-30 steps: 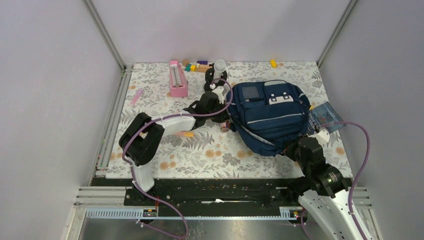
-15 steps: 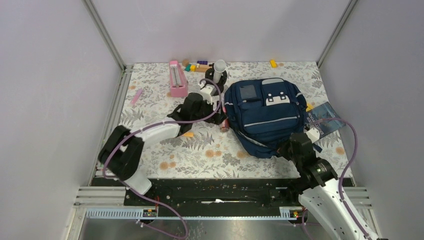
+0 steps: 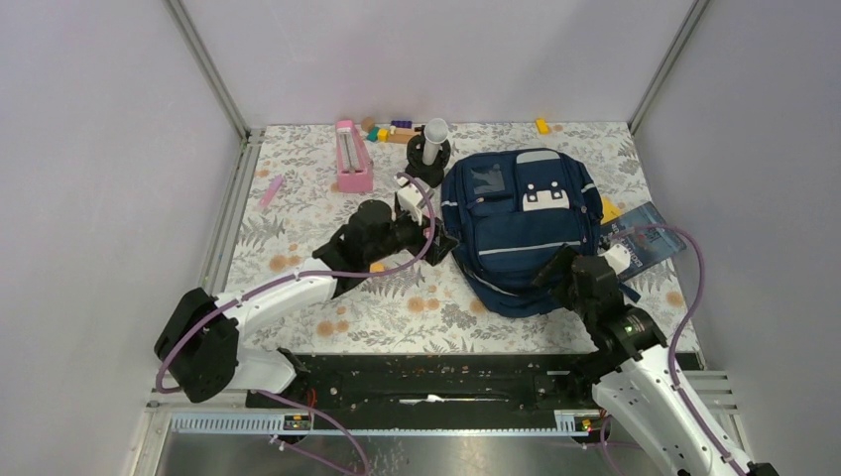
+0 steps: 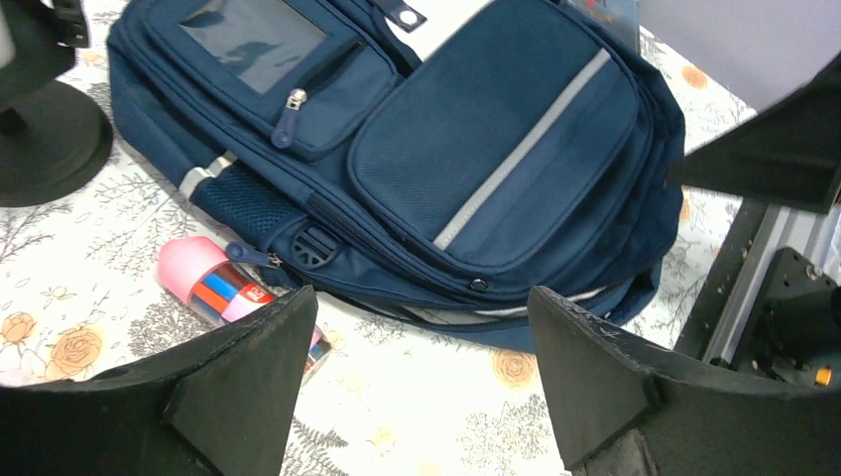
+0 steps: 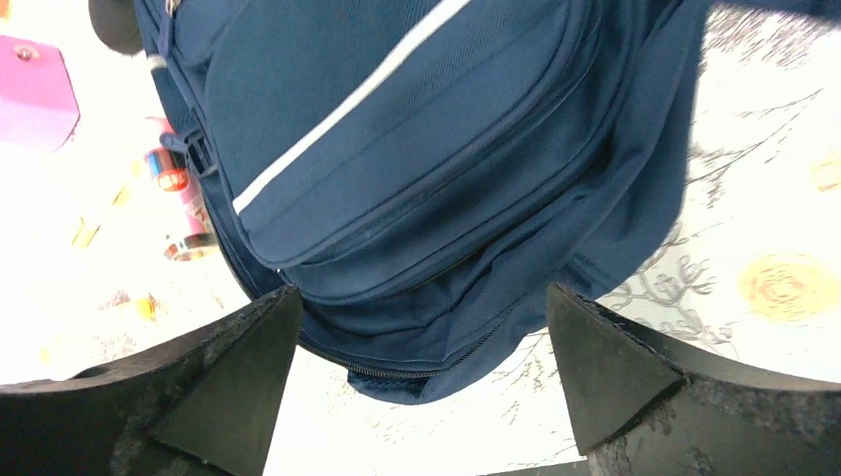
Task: Pack the student bag
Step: Unzip the student bag at the center of the board.
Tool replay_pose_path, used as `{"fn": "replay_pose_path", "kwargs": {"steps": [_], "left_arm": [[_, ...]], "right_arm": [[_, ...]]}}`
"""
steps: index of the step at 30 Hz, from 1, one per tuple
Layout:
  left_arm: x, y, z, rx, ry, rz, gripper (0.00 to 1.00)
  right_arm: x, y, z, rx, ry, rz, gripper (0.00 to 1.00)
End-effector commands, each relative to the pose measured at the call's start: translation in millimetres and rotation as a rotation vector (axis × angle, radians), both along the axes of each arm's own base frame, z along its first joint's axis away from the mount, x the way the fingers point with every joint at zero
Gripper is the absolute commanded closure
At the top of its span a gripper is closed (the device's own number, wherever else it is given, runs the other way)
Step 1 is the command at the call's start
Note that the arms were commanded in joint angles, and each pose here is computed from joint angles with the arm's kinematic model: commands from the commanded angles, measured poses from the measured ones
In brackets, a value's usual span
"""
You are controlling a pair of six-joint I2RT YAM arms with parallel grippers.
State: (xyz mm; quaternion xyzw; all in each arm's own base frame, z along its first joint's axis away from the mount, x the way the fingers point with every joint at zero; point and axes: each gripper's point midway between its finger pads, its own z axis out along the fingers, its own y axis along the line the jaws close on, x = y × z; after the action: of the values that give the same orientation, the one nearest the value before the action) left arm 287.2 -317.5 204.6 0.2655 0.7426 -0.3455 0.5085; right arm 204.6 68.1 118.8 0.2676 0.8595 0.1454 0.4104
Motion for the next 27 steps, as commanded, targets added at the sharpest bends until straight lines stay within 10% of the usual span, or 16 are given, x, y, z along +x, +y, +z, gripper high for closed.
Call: {"fn": "replay_pose_path", "kwargs": {"steps": [1,27], "left_arm": [[-10,-8,12,-0.011,-0.078,-0.051,0.18],[-84,24,91,0.11,0.174,-0.084,0.14]], "right_arm": [[0,-33,29,-0.144,-0.044,-0.087,0.0],[2,-37,-9,-0.017,0.074,-0.121,0.49]]}}
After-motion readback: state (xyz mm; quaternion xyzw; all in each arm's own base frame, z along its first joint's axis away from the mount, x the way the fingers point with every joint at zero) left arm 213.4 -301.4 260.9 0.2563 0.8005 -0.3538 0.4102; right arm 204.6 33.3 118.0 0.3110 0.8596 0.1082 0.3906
